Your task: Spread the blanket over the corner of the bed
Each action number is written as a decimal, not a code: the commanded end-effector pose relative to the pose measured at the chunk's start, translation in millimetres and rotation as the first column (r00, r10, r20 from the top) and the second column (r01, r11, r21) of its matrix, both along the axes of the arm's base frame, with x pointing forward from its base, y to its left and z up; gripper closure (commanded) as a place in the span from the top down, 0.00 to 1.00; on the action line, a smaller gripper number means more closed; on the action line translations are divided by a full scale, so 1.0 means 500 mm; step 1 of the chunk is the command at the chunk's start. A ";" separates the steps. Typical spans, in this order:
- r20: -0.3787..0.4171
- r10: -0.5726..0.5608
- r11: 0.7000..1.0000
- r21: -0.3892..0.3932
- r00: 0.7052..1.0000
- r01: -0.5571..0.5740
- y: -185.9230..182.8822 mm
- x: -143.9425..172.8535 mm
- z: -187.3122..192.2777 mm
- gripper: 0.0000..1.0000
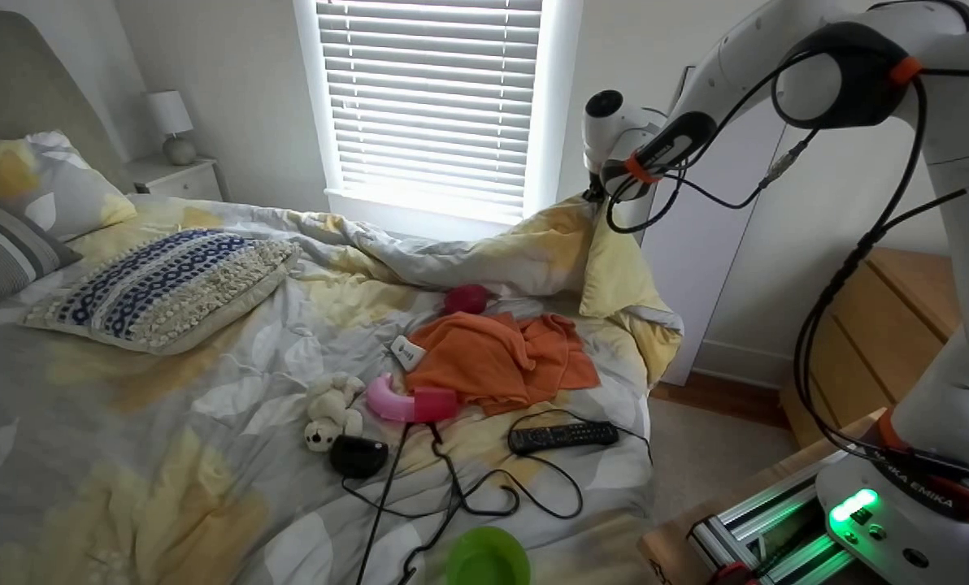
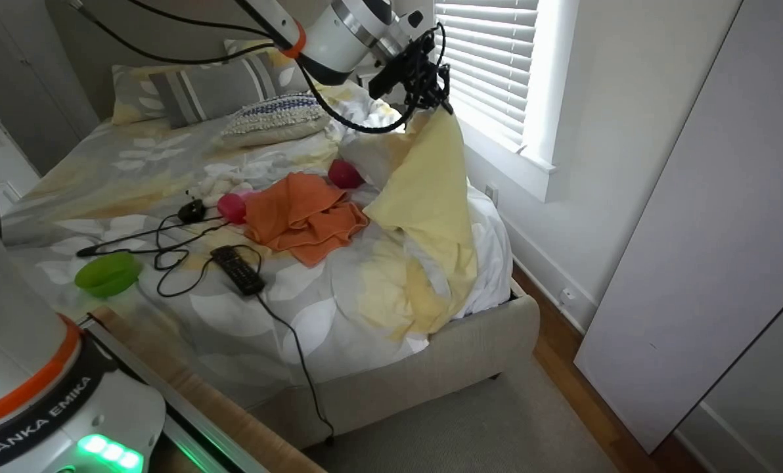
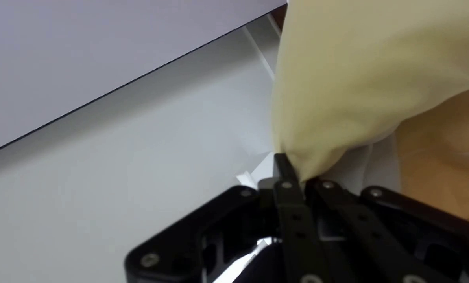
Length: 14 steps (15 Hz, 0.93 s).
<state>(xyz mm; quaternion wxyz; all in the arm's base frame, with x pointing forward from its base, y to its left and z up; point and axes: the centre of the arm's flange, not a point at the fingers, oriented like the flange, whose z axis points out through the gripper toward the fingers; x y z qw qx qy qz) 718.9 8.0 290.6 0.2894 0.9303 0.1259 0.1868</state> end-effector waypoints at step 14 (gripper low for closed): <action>0.480 -0.214 0.939 -0.139 0.851 0.315 -0.287 0.255 0.017 0.01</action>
